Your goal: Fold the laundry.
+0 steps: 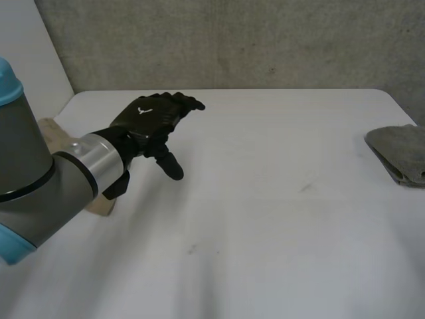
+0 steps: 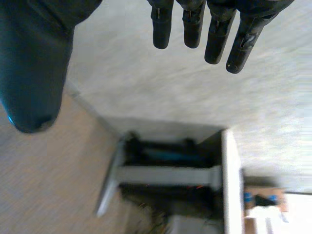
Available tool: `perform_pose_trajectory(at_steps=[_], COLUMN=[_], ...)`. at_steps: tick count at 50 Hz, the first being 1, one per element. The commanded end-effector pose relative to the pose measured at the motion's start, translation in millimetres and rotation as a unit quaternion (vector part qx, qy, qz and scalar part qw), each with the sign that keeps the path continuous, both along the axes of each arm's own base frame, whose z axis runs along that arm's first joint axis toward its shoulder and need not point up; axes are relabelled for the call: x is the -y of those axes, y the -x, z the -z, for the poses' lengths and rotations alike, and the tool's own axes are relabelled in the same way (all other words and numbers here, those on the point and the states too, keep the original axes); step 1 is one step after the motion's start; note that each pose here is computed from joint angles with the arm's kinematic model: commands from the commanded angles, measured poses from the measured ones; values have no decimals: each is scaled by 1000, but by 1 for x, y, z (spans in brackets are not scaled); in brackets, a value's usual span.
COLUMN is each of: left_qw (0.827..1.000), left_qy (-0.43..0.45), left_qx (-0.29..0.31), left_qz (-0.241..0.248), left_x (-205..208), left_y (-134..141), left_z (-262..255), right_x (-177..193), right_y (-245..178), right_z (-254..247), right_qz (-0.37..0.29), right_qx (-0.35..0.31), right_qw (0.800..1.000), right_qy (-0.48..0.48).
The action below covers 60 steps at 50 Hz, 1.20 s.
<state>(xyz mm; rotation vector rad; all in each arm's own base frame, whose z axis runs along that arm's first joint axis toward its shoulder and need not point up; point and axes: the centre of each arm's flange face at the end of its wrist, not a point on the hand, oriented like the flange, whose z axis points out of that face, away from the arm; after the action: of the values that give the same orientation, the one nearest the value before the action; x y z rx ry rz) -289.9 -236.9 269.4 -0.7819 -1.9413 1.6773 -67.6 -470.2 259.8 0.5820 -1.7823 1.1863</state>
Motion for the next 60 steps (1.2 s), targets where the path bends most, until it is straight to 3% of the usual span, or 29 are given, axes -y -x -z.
perform_pose_trajectory(at_steps=[1,3,4,6,7,11,16,20,25,35,40,44,48,49,52,53,56,60], left_qw=[998,997,995,993,992,985,966,940,903,874,866,869,895,910,931,945,965,994], left_qy=[40,50,60,68,71,89,126,149,156,140,141,159,180,183,185,179,162,67], left_qx=[-9,-13,-15,-16,-16,8,113,206,299,383,392,369,288,240,163,111,46,-31], left_qz=[-50,-64,-81,-97,-105,-150,-196,-228,-267,-263,-278,-290,-290,-284,-270,-249,-203,-80], left_x=[29,37,47,57,62,92,135,163,193,219,220,214,197,186,164,145,115,50], left_y=[-25,-32,-40,-49,-54,-82,-122,-154,-194,-217,-219,-207,-176,-160,-136,-117,-88,-37], left_z=[-4,-5,-6,-5,-5,3,33,60,94,145,142,116,76,57,29,14,-3,-1], right_x=[-24,-40,-59,-82,-104,-157,-219,-256,-276,-279,-279,-276,-272,-271,-263,-260,-242,-226], right_y=[-136,-165,-196,-228,-257,-314,-357,-371,-368,-361,-360,-357,-354,-354,-350,-349,-337,-325], right_z=[-58,-59,-60,-57,-49,-14,25,54,79,91,93,93,92,91,87,86,79,74], right_qz=[-166,-216,-271,-323,-369,-445,-504,-530,-532,-518,-515,-509,-505,-503,-493,-487,-449,-413], right_qx=[188,232,268,299,321,338,332,310,281,271,271,272,272,272,274,273,272,270], right_qw=[957,938,916,892,869,829,795,783,789,800,801,805,808,809,817,821,846,867], right_qy=[148,139,123,101,76,13,-52,-96,-126,-137,-140,-138,-134,-133,-121,-117,-91,-69])
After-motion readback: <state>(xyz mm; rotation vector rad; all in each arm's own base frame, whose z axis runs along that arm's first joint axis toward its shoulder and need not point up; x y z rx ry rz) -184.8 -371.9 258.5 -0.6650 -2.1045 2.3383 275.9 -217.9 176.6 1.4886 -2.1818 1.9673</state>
